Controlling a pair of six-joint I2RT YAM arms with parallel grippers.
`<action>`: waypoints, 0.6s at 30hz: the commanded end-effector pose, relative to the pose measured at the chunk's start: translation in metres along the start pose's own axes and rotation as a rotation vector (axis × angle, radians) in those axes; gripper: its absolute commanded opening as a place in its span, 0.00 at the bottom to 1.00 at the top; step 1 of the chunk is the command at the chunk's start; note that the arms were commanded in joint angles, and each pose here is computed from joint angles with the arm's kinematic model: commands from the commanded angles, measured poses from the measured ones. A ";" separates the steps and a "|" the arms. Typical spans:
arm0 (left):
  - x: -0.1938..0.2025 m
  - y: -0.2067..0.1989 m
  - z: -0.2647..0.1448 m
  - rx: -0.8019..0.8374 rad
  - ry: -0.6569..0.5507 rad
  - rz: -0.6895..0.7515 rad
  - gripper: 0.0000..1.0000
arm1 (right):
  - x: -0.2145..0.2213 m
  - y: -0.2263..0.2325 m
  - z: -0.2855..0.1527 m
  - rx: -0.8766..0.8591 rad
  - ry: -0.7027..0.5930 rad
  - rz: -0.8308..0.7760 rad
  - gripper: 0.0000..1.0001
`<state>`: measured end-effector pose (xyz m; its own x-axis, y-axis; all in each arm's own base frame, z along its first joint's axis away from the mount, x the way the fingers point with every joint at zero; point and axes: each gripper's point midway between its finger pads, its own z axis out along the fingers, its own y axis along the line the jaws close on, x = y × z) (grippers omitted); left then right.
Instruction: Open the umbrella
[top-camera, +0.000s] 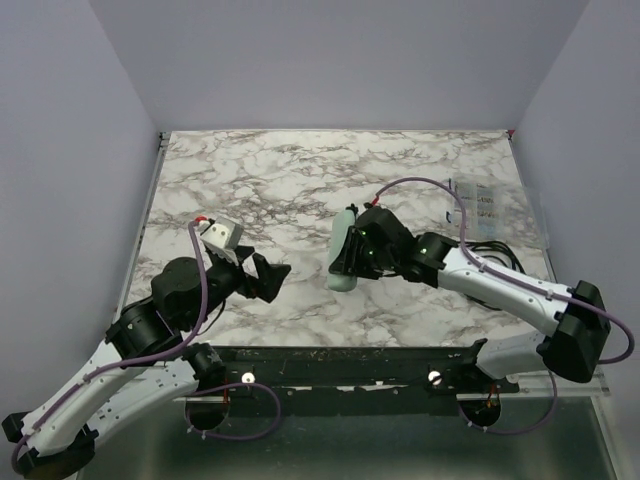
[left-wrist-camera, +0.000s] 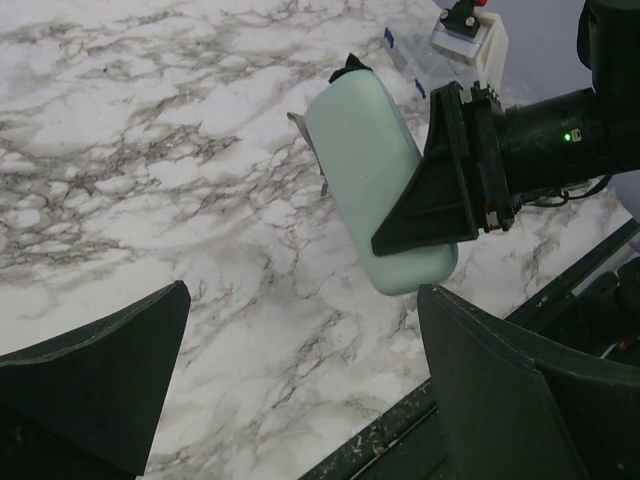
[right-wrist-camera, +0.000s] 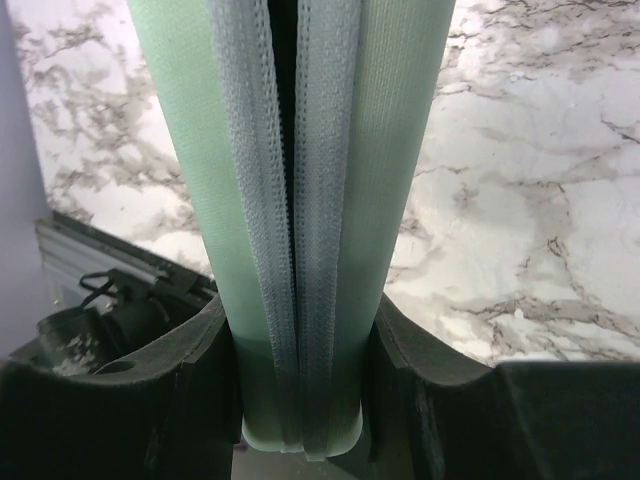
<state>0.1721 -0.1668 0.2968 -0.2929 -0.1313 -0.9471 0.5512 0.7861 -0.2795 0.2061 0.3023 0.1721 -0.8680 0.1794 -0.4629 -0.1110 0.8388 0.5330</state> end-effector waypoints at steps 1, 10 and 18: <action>0.041 0.009 -0.016 -0.037 0.185 -0.039 0.99 | -0.021 0.012 0.023 0.011 -0.078 -0.018 0.01; 0.081 0.011 -0.038 -0.025 0.290 -0.120 0.99 | -0.024 0.008 0.074 0.122 -0.017 -0.097 0.01; 0.072 0.013 -0.045 0.009 0.191 -0.111 0.99 | -0.034 0.011 0.092 0.131 0.021 -0.082 0.07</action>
<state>0.1249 -0.1421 0.2321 -0.5017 -0.0759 -0.8617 0.5169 0.7724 -0.3690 0.2592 0.3435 0.1081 -0.8877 0.0743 -0.4544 -0.1084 0.9254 0.3631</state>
